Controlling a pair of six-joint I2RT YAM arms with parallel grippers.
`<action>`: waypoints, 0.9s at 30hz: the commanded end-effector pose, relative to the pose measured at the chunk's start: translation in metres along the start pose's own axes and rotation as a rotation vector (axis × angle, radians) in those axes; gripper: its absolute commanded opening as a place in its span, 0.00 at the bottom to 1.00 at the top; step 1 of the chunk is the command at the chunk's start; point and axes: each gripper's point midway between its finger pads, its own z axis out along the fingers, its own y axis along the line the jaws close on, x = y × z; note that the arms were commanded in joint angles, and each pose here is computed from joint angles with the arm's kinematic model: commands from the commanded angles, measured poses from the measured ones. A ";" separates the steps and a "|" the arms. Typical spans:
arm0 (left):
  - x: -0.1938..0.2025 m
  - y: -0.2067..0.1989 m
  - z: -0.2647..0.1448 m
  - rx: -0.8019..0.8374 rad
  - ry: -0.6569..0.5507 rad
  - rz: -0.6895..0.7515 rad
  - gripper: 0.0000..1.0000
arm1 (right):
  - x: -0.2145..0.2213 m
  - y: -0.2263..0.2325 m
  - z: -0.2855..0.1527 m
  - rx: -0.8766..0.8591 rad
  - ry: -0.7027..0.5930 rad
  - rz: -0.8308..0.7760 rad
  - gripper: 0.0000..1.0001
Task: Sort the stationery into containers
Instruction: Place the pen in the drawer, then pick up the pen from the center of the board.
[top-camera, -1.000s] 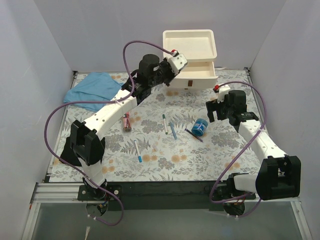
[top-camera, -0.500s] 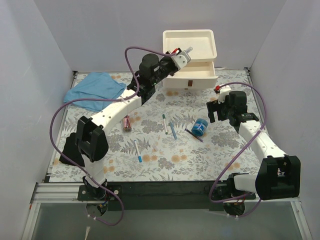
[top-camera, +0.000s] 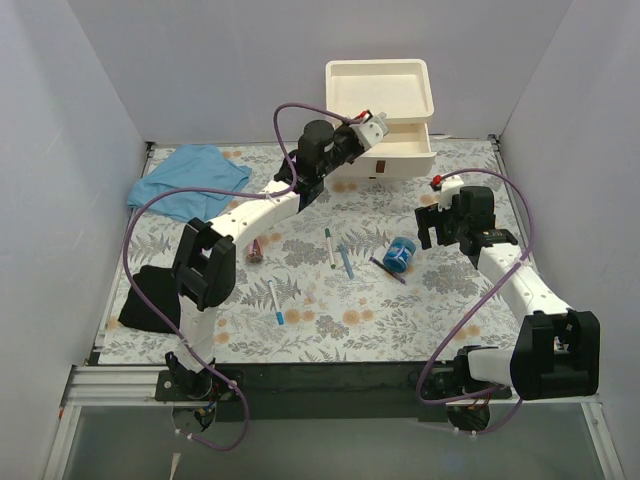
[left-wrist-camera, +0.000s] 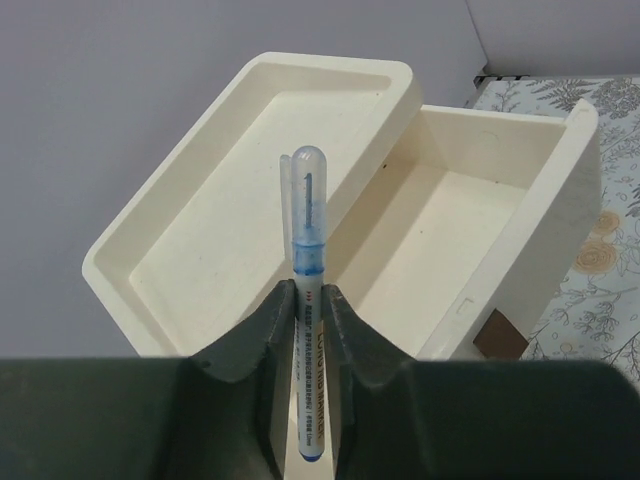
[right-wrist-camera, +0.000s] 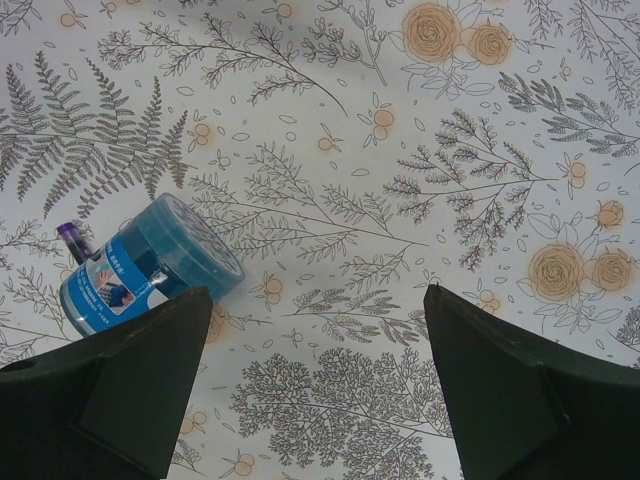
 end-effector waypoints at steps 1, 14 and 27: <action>-0.027 0.026 -0.001 -0.104 -0.054 -0.015 0.33 | -0.010 -0.002 -0.001 0.005 -0.047 0.010 0.96; -0.106 0.067 -0.078 -0.163 -0.122 -0.069 0.73 | -0.017 -0.009 0.003 0.014 -0.048 -0.002 0.96; 0.037 -0.088 -0.221 0.150 0.615 -0.756 0.49 | -0.003 -0.003 0.009 -0.015 -0.014 0.039 0.96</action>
